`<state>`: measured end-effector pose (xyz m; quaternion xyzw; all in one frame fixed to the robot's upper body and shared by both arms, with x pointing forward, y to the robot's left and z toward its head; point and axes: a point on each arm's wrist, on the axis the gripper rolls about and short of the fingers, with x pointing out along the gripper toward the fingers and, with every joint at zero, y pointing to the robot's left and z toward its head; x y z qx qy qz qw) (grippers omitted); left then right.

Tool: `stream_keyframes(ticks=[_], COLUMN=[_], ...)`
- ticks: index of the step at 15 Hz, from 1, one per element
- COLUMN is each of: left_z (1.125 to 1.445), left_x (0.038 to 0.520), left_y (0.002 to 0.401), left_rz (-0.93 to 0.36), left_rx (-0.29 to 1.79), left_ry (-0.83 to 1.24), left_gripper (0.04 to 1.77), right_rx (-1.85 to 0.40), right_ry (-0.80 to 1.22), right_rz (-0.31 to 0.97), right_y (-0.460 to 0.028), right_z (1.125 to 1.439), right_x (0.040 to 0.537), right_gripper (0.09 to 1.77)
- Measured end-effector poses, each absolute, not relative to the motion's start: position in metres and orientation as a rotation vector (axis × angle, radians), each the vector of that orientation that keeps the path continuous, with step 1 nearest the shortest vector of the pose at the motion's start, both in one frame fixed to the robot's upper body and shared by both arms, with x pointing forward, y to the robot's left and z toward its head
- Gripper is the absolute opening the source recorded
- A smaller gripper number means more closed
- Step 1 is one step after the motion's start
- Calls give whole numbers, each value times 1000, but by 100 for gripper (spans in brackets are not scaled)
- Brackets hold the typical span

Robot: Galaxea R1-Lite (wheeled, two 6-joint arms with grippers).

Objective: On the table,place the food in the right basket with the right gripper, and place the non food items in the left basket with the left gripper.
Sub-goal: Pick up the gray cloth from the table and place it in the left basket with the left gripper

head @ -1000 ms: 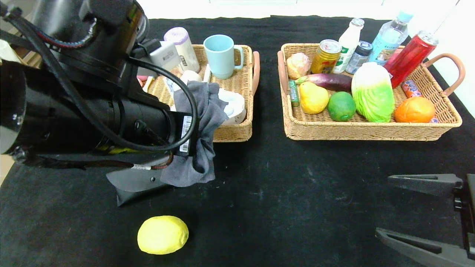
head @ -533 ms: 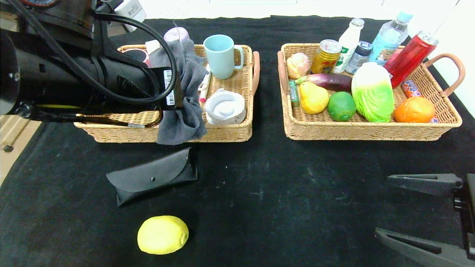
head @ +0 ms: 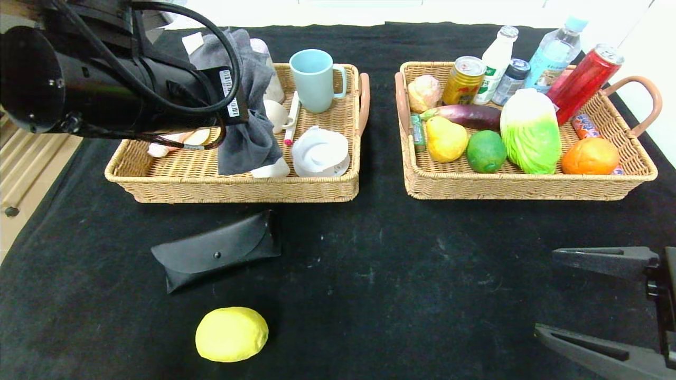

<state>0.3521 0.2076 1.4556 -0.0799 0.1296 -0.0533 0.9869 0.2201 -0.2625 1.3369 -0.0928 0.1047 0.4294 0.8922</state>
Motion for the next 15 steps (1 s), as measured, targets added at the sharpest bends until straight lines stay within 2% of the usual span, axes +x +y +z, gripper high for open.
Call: stream_keyframes(ticks=[9,15], left_z=[1452,1448], left_x=[388,395], left_y=[214,215], left_rz=[-42,-51], left_rx=[-178,-181], left_ry=[234,247], left_gripper=[12,12], right_rx=[-192,-199], right_ry=[204,203], right_rz=[881,875], right_y=[-265,-265], right_z=[1339,1339], right_x=[219,220], right_gripper=[171,171])
